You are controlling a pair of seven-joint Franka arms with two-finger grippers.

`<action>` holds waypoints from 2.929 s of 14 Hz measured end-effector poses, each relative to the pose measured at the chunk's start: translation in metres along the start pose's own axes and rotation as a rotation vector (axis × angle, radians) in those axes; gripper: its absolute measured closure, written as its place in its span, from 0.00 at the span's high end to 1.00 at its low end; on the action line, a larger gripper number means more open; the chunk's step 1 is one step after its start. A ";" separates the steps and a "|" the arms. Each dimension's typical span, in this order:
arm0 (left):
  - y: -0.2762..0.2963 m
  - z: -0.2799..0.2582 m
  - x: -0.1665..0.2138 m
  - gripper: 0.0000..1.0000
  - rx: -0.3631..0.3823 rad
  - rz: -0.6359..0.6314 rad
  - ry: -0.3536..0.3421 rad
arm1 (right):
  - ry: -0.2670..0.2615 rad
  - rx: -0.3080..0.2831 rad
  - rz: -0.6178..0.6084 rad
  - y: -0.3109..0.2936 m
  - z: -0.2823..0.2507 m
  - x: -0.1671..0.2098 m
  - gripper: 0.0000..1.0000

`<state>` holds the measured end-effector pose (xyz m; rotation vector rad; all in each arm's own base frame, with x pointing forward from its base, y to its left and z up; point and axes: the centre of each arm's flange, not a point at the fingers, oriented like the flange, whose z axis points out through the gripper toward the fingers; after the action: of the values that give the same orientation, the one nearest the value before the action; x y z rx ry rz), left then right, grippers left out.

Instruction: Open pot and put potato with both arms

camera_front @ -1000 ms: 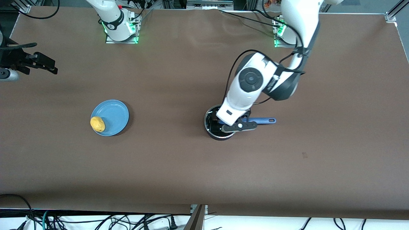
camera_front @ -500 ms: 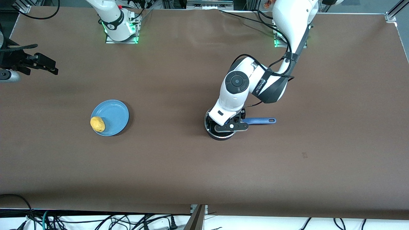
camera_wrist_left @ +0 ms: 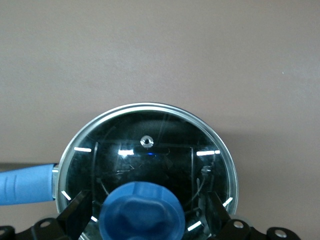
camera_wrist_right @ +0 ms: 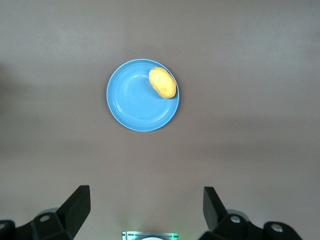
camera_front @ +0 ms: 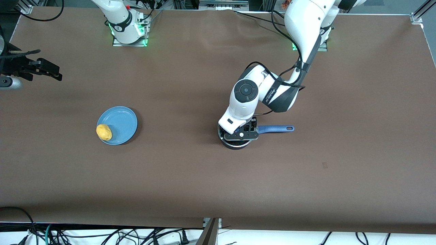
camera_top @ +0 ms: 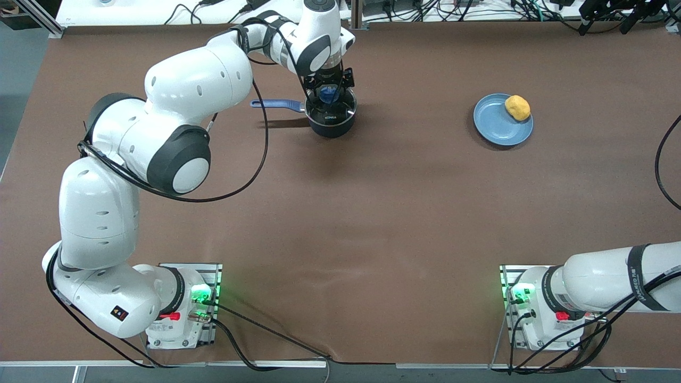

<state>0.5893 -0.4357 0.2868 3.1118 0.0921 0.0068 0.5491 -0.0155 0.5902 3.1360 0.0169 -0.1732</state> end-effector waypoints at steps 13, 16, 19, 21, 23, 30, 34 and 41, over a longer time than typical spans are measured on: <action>0.005 0.006 -0.017 0.91 0.026 0.038 -0.054 | -0.117 0.015 0.022 0.033 0.064 0.030 1.00; 0.004 0.003 -0.015 0.98 0.025 0.034 -0.049 | -0.080 0.028 0.027 0.070 0.089 0.023 1.00; -0.001 0.003 -0.011 0.94 0.029 0.027 -0.045 | 0.005 0.023 0.010 0.082 0.155 0.016 1.00; -0.005 0.002 -0.008 0.89 0.031 0.020 -0.043 | 0.019 0.018 -0.012 0.075 0.194 0.017 1.00; -0.008 0.000 -0.003 0.89 0.028 0.013 -0.034 | 0.034 0.012 -0.080 0.052 0.221 0.027 1.00; -0.010 -0.008 0.003 0.86 0.021 0.006 -0.018 | 0.186 -0.044 -0.445 0.027 0.354 0.080 1.00; -0.009 -0.009 0.004 0.78 0.018 0.007 -0.014 | 0.197 -0.051 -0.496 0.019 0.372 0.087 1.00; -0.007 -0.009 0.003 0.67 0.010 0.010 -0.006 | 0.197 -0.050 -0.501 0.013 0.373 0.088 0.87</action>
<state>0.5923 -0.4285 0.2957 3.1217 0.0770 -0.0034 0.5960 -0.0279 0.2094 3.0145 0.7922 0.1370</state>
